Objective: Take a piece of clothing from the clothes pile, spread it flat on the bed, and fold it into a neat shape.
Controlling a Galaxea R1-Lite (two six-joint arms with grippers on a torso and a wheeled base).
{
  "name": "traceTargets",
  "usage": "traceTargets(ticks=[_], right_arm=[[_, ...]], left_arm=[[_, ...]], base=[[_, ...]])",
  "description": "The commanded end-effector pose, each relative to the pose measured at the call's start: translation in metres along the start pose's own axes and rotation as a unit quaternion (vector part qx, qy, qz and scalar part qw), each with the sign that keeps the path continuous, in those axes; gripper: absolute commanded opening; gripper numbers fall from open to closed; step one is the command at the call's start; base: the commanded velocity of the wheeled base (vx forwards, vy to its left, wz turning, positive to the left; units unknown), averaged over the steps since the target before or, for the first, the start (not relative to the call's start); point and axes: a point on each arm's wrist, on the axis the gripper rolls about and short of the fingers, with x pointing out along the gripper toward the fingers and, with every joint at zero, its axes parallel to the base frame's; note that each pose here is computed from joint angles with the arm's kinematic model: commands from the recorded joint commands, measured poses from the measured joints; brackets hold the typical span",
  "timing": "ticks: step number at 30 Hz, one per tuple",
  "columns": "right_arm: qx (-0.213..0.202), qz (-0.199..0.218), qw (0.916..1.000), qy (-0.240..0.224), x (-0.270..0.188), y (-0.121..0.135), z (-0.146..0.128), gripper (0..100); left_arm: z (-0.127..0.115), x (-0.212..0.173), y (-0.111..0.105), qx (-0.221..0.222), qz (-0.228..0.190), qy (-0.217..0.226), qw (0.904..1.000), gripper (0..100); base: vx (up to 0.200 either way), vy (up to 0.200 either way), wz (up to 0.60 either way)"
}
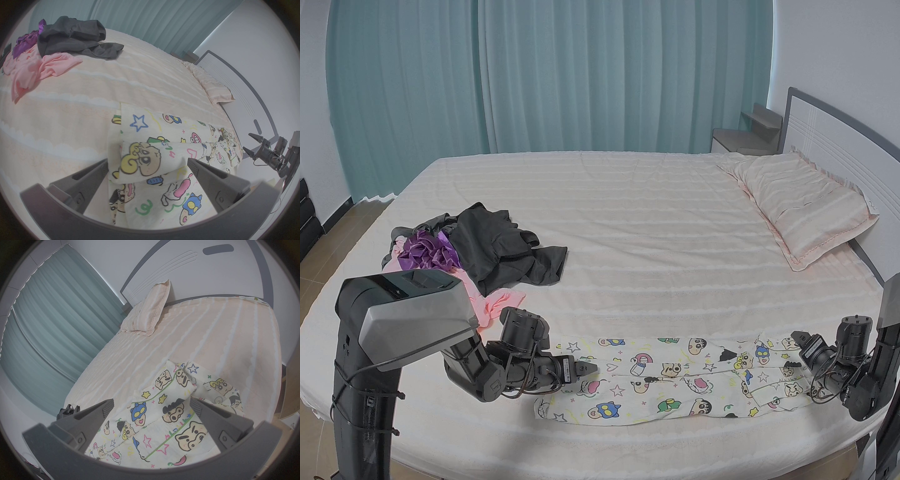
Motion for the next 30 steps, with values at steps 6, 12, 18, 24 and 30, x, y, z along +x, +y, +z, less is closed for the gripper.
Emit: traceTargets(ticks=[6,12,18,24,30], right_arm=[[-0.011,0.013,0.9997,0.018,-0.006,0.006,-0.010,100],[-0.009,0.020,0.9997,0.010,-0.006,0.004,-0.011,100],[-0.009,0.018,0.9997,0.012,-0.006,0.004,-0.011,100],[-0.007,0.015,0.9998,0.009,-0.006,0.003,-0.010,100],[-0.007,0.017,0.9998,0.008,-0.006,0.003,-0.009,100]], left_arm=[[-0.001,0.007,-0.006,0.024,0.020,0.028,0.9991,100],[0.000,0.011,-0.005,0.035,0.034,0.027,0.9985,100],[0.002,0.014,-0.006,0.046,0.044,0.034,0.9974,0],[0.001,0.014,-0.007,0.055,0.052,0.035,0.9965,0],[0.000,0.012,-0.004,0.051,0.061,0.036,0.9961,0]], base=[[0.000,0.000,0.00],[0.000,0.000,0.00],[0.000,0.000,0.00],[0.000,0.000,0.00],[0.000,0.000,0.00]])
